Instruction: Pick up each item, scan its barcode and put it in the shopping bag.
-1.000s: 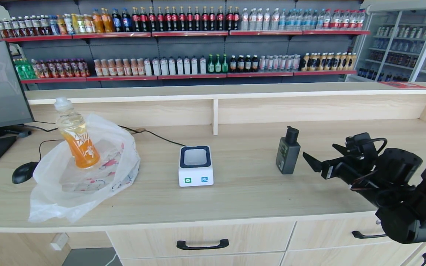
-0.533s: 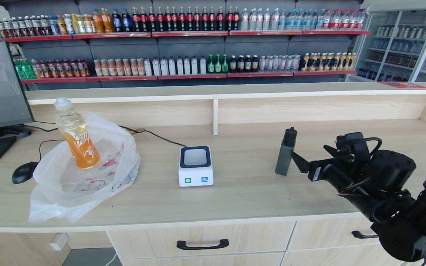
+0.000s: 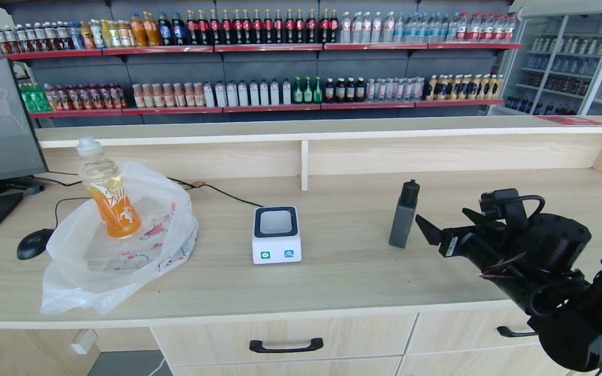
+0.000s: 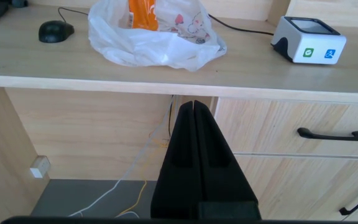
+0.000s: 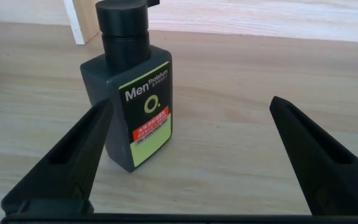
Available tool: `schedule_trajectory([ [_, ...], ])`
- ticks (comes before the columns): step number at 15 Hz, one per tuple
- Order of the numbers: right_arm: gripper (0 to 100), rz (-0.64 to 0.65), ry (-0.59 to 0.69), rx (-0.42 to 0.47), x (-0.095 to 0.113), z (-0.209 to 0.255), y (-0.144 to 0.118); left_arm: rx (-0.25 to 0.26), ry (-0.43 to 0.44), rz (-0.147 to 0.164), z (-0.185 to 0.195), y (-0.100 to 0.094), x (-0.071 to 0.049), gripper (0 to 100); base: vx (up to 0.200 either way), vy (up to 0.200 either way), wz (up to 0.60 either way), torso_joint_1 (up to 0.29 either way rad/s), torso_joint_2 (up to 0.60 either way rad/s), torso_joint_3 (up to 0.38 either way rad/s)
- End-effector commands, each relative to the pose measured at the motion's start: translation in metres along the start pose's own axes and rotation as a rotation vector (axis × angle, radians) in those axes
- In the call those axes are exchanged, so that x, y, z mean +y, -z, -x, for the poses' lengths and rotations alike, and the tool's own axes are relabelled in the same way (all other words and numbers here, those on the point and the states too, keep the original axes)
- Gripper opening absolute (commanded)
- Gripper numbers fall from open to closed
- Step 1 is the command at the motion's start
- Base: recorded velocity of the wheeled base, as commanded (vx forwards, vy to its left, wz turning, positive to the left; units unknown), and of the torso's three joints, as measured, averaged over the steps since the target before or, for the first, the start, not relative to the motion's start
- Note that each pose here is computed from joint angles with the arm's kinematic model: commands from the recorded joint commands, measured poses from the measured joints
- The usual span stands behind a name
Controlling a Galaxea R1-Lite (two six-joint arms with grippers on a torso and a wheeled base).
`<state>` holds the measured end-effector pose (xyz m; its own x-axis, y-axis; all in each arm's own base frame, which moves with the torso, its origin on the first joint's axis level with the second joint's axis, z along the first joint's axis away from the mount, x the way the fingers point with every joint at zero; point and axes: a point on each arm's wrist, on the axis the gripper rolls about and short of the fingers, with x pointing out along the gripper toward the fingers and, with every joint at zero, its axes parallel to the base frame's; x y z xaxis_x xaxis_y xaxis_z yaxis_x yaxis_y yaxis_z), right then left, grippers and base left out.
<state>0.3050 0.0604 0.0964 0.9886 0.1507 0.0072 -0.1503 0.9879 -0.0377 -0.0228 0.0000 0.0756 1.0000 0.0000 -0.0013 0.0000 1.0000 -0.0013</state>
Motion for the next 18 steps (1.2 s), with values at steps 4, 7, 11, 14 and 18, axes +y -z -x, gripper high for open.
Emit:
schedule_trajectory([
  [4,100,0.003,0.039,-0.027,-0.013,-0.028,0.008,-0.001,0.0,0.0,0.0,0.0,0.0,0,0.0,0.0,0.0,0.0,0.0,0.0],
  [7,100,0.005,0.031,-0.019,-0.012,-0.034,0.014,0.0,0.0,0.0,0.0,0.0,0.0,0,0.0,0.0,0.0,0.0,0.0,0.0],
  [11,100,0.003,0.028,-0.021,-0.012,-0.04,0.018,-0.001,0.0,0.0,0.0,0.0,0.0,0,0.0,0.0,0.0,0.0,0.0,0.0],
  [14,100,0.005,0.013,-0.023,-0.014,-0.043,0.02,-0.001,0.0,0.0,0.0,0.0,0.0,0,0.0,0.0,0.0,0.0,0.0,0.0],
  [18,100,0.004,0.022,-0.029,-0.018,-0.047,0.021,-0.001,0.0,0.0,0.0,0.0,0.0,0,0.0,0.0,0.0,0.0,0.0,0.0],
])
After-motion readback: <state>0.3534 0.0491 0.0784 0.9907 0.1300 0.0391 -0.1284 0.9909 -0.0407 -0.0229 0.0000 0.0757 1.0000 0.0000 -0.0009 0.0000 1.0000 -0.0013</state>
